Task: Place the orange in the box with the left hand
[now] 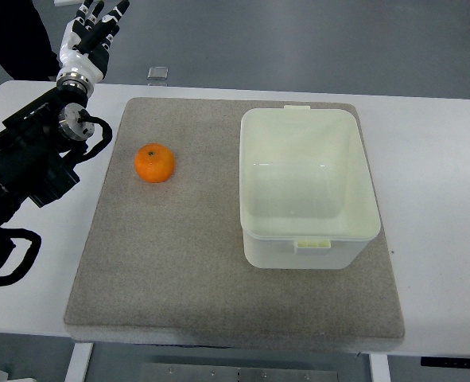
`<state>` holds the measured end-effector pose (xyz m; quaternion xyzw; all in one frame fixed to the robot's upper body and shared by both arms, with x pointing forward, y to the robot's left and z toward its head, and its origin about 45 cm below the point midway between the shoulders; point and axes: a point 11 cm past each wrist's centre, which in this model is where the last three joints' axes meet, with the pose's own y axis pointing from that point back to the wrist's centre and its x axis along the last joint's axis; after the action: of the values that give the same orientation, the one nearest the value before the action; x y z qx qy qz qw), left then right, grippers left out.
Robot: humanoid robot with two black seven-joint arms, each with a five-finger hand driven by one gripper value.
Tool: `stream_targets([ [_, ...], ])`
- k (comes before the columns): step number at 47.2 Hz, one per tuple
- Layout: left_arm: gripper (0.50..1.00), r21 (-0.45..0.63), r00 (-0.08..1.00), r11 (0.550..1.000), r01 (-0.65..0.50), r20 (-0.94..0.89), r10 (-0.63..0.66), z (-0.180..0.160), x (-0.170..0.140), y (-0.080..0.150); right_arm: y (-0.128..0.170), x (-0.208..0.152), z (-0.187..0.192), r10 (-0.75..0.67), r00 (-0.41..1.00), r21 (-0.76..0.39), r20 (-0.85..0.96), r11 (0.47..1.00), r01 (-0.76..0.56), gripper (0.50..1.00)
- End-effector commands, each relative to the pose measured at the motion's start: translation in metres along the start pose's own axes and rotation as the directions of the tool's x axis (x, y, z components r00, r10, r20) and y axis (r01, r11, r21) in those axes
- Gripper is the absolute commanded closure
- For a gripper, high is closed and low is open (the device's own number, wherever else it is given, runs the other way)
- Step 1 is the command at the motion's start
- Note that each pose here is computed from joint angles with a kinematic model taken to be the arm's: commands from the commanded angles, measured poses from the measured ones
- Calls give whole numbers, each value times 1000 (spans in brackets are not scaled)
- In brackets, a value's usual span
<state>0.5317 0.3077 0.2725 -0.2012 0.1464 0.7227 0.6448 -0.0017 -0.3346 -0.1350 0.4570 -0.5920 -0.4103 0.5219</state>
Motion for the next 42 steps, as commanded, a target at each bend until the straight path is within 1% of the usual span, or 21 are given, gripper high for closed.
stream_targets([
  [1, 516, -2, 1000, 1000, 1, -1, -1, 0, -1, 0, 0, 0, 0, 0, 1000, 0, 0, 1000, 0, 556],
  [20, 514, -6, 1000, 1000, 2, -7, -2, 0, -1, 0, 0, 0, 0, 0, 1000, 0, 0, 1000, 0, 556],
  [34, 512, -17, 1000, 1000, 6, -7, -6, 6, -8, -3, 0, 0, 0, 0, 1000, 0, 0, 1000, 0, 556],
  [42, 512, -18, 1000, 1000, -7, -1, 6, 7, -3, -3, 0, 0, 0, 0, 1000, 0, 0, 1000, 0, 556],
])
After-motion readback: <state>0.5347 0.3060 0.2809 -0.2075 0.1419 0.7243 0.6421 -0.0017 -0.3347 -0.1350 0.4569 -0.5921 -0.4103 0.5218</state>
